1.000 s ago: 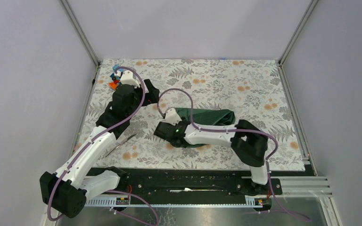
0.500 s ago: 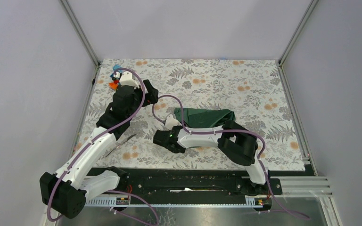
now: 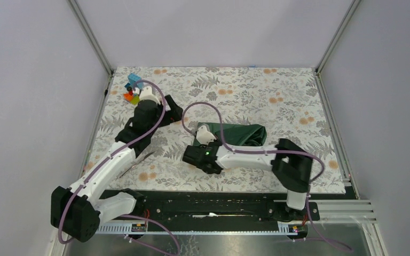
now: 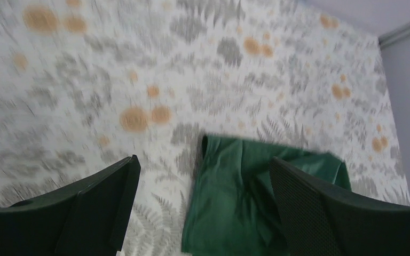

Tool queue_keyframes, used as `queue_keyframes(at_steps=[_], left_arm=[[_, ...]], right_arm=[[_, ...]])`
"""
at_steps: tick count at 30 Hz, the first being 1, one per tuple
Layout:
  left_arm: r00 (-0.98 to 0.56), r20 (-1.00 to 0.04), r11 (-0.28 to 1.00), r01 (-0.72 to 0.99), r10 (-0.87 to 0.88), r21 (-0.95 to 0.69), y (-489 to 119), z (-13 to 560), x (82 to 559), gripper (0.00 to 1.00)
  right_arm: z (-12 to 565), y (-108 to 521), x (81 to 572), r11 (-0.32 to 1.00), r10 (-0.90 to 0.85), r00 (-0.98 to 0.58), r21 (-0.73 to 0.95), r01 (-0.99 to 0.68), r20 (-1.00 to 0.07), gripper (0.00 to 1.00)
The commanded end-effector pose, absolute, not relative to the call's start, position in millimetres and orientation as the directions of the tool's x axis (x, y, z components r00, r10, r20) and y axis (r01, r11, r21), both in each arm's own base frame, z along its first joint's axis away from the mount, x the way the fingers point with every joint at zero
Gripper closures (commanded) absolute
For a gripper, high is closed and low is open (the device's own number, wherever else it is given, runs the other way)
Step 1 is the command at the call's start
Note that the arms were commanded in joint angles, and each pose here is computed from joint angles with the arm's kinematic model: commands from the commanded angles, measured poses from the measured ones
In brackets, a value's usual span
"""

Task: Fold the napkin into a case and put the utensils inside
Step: Pick up the crumpled napkin from the center of the board.

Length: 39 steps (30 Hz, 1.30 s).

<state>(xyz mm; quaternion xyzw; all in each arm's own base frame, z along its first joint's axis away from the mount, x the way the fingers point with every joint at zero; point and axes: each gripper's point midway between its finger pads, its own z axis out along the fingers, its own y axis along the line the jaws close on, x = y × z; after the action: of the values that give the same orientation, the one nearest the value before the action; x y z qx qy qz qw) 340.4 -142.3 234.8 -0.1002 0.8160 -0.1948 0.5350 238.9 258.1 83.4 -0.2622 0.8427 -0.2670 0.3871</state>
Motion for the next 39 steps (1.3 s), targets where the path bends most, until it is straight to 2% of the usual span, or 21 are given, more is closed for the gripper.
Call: queue_keyframes(at_steps=[1,3,5,8,12,17,23,26,32,36,39], left_arm=[[-0.654,-0.607,0.819,-0.036,-0.452,-0.572,-167,148,305,0.04],[-0.753,-0.499,0.768,-0.013,-0.429,-0.641,-187,123,283,0.1],[-0.811,-0.451,0.733,0.041,-0.372,-0.679,-206,112,264,0.14],[-0.801,-0.561,0.736,0.248,-0.21,-0.63,-237,119,235,0.12],[-0.753,-0.654,0.749,0.39,-0.074,-0.535,-264,123,213,0.09],[-0.687,-0.721,0.825,0.457,0.09,-0.332,-280,98,209,0.21],[-0.582,-0.774,0.82,0.553,0.251,-0.15,-325,94,207,0.16],[-0.567,-0.79,0.844,0.522,0.235,-0.124,-338,95,221,0.2],[-0.569,-0.793,0.893,0.444,0.219,-0.072,-340,77,239,0.38],[-0.559,-0.803,0.895,0.439,0.206,-0.077,-339,70,241,0.44],[-0.545,-0.817,0.908,0.413,0.187,-0.067,-333,68,245,0.45]], right_arm=[[116,254,239,0.866,-0.486,-0.546,-0.46,-0.195,-0.683,1.0],[112,252,237,0.914,-0.405,-0.578,-0.328,-0.239,-0.708,1.0],[111,248,239,0.948,-0.309,-0.613,-0.186,-0.257,-0.727,1.0],[111,245,237,0.957,-0.178,-0.669,0.029,-0.287,-0.722,1.0],[121,232,240,0.948,-0.075,-0.686,0.163,-0.275,-0.724,1.0],[126,221,241,0.941,-0.035,-0.696,0.21,-0.264,-0.717,1.0],[137,214,243,0.922,0.03,-0.707,0.293,-0.253,-0.706,1.0],[145,212,242,0.916,0.044,-0.699,0.307,-0.257,-0.714,1.0],[161,203,240,0.918,0.058,-0.682,0.307,-0.251,-0.729,1.0],[171,197,239,0.921,0.066,-0.669,0.303,-0.245,-0.74,1.0],[178,193,239,0.923,0.076,-0.661,0.303,-0.237,-0.747,1.0]])
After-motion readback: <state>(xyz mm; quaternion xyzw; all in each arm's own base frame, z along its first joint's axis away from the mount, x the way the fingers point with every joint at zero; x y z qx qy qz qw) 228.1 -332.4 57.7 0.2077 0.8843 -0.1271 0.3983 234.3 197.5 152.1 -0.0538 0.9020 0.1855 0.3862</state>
